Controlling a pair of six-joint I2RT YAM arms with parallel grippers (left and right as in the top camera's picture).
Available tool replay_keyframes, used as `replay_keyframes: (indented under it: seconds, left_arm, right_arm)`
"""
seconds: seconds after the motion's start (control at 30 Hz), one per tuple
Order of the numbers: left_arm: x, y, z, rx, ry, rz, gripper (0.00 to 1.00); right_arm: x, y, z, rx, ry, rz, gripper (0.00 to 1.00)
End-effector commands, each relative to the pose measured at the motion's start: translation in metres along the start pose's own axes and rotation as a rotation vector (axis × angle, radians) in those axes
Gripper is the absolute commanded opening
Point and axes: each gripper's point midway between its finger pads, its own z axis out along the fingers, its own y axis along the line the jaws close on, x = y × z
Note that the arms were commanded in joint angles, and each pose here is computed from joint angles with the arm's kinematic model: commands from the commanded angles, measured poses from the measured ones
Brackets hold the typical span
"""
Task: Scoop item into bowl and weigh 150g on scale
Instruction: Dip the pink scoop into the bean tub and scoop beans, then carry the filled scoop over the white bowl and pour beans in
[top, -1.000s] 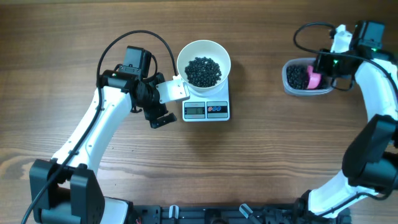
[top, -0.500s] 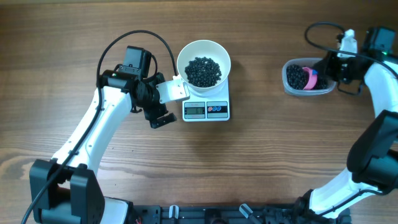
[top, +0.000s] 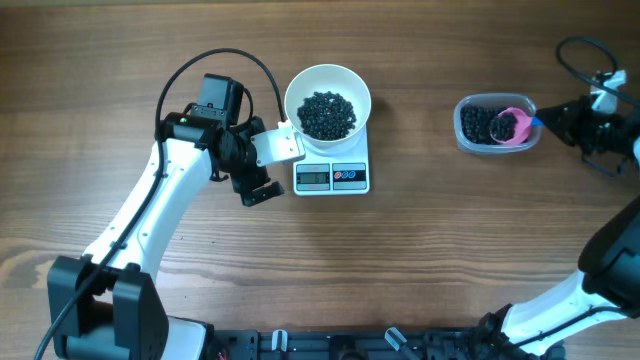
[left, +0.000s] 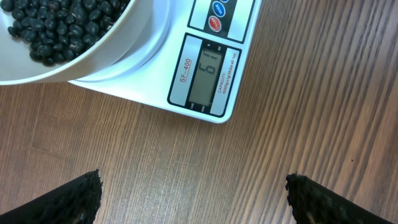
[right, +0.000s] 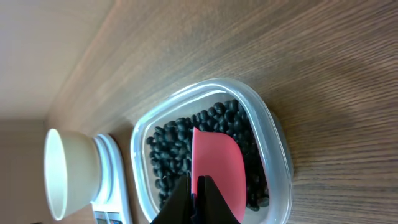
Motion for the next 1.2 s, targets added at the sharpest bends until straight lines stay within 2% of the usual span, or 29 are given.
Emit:
replay_keyframes:
  seconds: [0.0,0.17,0.7,1.0,1.17]
  left_arm:
    - [-0.006,0.000,-0.002,-0.002,-0.017,0.029,1.00]
    - [-0.006,0.000,-0.002,-0.002,-0.017,0.029,1.00]
    - [-0.006,0.000,-0.002,-0.001,-0.017,0.029,1.00]
    - [-0.006,0.000,-0.002,-0.001,-0.017,0.029,1.00]
    - [-0.006,0.000,-0.002,-0.001,-0.017,0.029,1.00]
  right_arm:
    - [0.004,-0.001,-0.002,-0.079,0.002,0.053,0.04]
    - [0.000,0.011,-0.006,-0.159,-0.014,0.045,0.04]
    - [-0.002,0.023,-0.008,-0.231,-0.014,0.065,0.04]
    - [-0.001,0.056,-0.014,-0.409,-0.007,0.048,0.04]
    - [0.010,0.078,0.004,-0.431,0.052,0.013,0.04]
